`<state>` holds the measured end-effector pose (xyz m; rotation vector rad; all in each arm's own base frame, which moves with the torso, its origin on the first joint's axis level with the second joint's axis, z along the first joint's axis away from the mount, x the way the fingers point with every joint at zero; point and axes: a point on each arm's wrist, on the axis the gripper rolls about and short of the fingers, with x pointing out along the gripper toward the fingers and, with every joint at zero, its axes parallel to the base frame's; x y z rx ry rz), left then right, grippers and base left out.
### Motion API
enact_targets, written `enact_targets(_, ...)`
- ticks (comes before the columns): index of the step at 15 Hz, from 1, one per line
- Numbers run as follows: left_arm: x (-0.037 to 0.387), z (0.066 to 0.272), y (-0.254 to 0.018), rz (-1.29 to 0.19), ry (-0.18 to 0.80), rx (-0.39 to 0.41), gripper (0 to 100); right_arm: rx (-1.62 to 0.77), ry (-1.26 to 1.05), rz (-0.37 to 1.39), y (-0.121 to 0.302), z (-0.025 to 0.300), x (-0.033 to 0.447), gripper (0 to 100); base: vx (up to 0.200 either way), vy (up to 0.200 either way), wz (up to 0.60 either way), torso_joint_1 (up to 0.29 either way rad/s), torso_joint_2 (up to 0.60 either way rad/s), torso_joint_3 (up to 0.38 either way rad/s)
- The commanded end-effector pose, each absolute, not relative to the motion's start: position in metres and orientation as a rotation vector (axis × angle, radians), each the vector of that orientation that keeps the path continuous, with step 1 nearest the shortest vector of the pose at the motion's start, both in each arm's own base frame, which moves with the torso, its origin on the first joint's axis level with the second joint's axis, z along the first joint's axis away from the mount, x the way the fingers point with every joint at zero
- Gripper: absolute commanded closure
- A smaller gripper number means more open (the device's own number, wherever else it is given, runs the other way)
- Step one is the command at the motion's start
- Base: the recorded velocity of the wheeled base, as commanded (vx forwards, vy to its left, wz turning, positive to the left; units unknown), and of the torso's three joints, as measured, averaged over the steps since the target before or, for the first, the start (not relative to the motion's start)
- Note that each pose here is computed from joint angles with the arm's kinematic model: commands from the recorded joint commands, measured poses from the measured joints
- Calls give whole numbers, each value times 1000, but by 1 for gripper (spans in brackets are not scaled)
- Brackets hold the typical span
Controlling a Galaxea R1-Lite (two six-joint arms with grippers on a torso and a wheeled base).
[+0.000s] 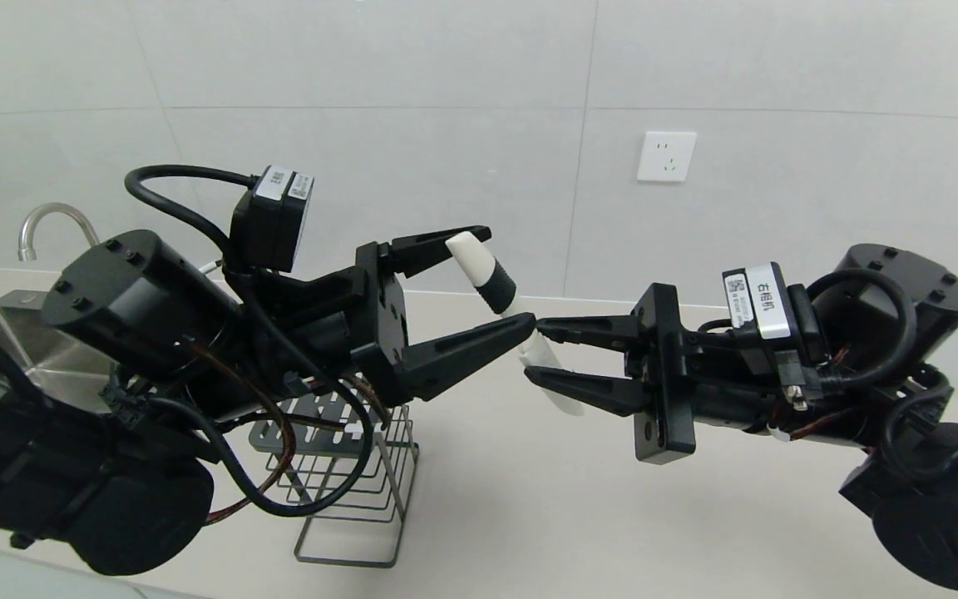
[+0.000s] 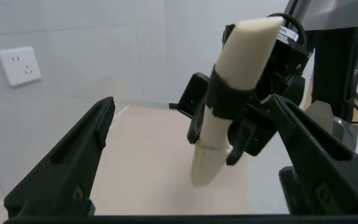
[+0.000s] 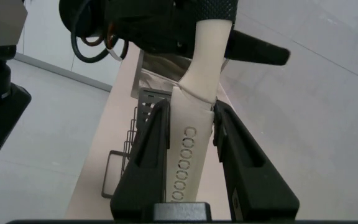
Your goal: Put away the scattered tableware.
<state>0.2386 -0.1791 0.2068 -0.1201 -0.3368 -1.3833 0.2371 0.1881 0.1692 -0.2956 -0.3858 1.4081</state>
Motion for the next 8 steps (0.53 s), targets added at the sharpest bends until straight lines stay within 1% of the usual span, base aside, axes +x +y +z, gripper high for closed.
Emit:
enact_targets(1, 238, 213, -181, -1387, -371, -112, 0, -296, -385, 1408, 188, 169, 238, 100, 0, 0, 0, 0, 0, 0)
enact_targets(3, 233, 214, -186, -1411, -376, -116, 0, -296, -385, 1408, 189, 169, 238, 100, 0, 0, 0, 0, 0, 0)
enact_targets(7, 232, 211, -194, -1435, -360, -124, 0, -295, -384, 1409, 191, 167, 240, 100, 0, 0, 0, 0, 0, 0)
enact_targets(8, 231, 210, -194, -1437, -356, -127, 100, -296, -391, 1408, 191, 168, 241, 100, 0, 0, 0, 0, 0, 0)
